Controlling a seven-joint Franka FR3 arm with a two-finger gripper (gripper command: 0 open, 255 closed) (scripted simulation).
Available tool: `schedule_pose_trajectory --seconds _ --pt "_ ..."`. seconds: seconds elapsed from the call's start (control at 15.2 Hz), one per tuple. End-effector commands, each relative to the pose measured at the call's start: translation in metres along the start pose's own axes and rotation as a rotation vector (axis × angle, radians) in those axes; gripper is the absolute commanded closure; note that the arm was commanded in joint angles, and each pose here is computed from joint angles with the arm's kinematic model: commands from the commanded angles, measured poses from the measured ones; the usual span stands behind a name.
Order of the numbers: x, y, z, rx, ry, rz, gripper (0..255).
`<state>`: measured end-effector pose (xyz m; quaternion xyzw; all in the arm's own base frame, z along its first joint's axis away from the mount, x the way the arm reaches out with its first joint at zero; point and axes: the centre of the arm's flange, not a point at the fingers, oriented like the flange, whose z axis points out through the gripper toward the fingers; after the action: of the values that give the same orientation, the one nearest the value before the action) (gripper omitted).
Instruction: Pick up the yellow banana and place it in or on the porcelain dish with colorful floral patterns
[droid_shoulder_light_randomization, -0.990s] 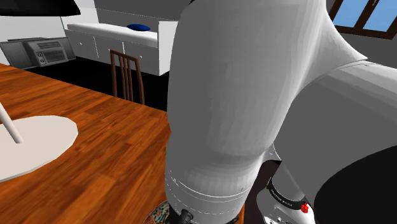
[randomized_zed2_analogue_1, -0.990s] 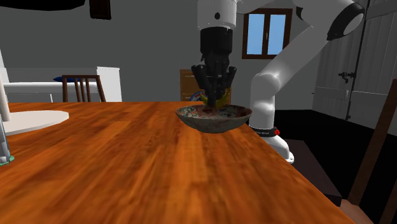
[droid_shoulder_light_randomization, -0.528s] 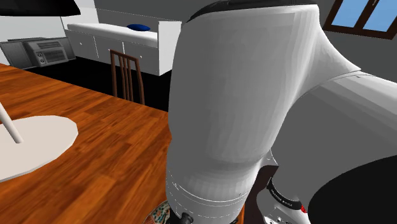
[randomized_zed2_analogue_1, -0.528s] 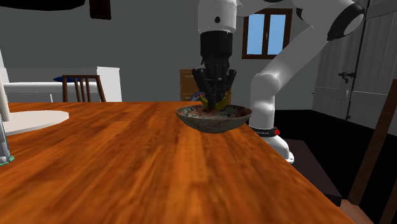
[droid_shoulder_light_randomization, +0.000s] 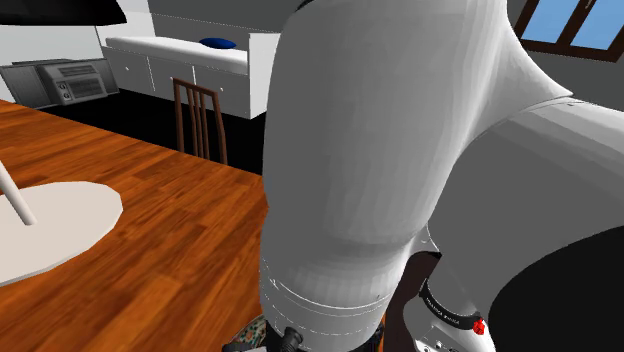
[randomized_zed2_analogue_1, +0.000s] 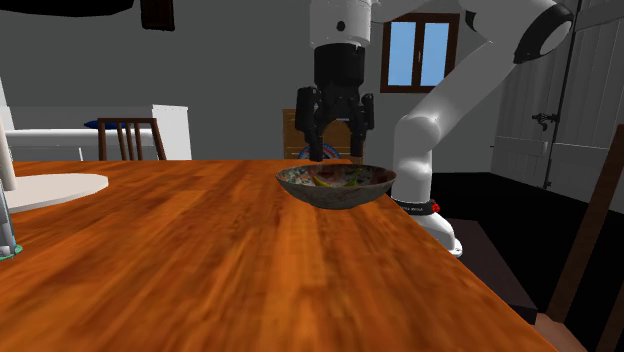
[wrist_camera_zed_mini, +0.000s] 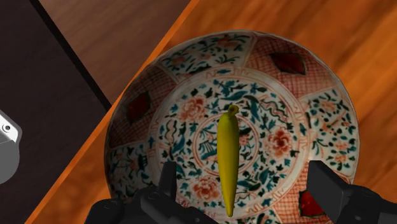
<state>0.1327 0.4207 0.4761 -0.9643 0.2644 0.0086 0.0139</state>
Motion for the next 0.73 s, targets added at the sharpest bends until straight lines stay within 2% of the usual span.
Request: schedule_pose_trajectory --seconds 0.0,0.13,0.66 --pt "-0.001 0.001 -0.02 0.0 0.0 0.0 0" --pt "-0.001 0.001 -0.044 0.0 0.0 0.0 0" --pt "-0.001 0.001 -0.044 0.0 0.0 0.0 0"
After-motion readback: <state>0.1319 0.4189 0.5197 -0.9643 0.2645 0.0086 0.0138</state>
